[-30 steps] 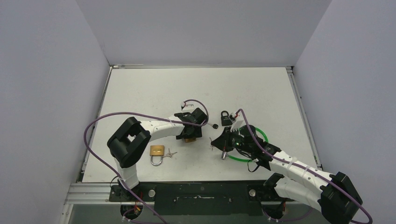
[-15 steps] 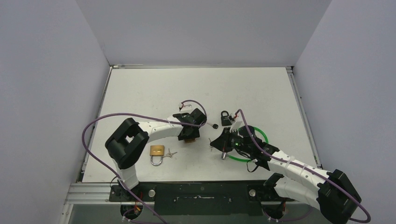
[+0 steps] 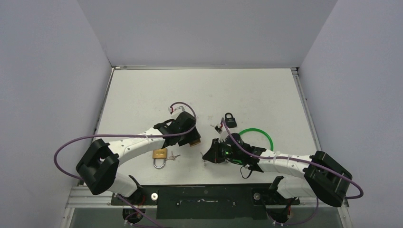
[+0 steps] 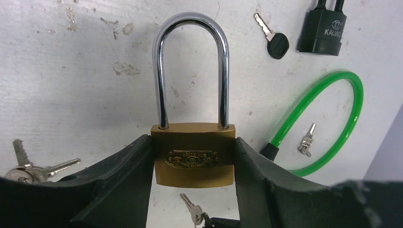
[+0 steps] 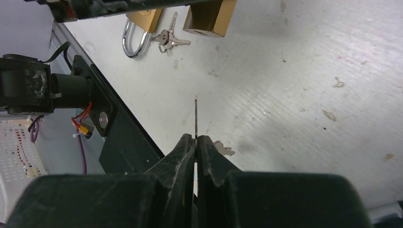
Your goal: Unlock with the key
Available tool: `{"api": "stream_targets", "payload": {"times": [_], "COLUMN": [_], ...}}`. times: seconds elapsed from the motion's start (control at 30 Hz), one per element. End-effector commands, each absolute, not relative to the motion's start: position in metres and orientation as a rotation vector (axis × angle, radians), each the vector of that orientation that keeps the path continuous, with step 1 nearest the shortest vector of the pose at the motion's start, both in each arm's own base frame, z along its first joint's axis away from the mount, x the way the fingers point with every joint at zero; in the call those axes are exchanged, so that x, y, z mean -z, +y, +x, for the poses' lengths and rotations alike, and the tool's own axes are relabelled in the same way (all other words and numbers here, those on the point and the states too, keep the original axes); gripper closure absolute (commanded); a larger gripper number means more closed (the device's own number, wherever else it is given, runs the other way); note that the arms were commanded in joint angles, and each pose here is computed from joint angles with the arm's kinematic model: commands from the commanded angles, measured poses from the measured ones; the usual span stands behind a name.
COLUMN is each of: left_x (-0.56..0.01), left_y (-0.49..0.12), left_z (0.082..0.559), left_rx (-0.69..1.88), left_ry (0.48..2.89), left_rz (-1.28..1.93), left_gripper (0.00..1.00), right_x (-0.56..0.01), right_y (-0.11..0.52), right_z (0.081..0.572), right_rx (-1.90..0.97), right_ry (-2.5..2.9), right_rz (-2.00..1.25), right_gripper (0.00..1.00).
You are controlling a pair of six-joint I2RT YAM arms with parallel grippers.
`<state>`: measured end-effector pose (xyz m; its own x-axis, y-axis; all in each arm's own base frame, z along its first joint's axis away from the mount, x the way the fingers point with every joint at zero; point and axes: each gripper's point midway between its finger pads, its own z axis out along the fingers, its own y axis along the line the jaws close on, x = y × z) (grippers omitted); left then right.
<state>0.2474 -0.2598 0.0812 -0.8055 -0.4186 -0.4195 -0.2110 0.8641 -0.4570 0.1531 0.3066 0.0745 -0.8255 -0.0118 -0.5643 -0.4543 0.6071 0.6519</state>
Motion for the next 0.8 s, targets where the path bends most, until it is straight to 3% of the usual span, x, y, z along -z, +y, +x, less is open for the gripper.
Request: {"api": "stream_targets", "payload": {"times": [0.0, 0.77], "left_x": [-0.121, -0.129], "left_y": [-0.284, -0.274], "left_z": [0.257, 0.26], "left_rx": [0.852, 0.895], "left_ry": [2.386, 2.309], "left_rz": [-0.571, -0.681], "left_gripper": [1.0, 1.0], "right_x": [-0.121, -0.108], "right_y": [0.331, 0.326], "right_z": [0.178, 0.192], "right_rx": [-1.206, -1.058], "right_ry": [2.134, 2.218], "right_rz": [-0.295, -0.241], "right_gripper": [1.0, 1.0]}}
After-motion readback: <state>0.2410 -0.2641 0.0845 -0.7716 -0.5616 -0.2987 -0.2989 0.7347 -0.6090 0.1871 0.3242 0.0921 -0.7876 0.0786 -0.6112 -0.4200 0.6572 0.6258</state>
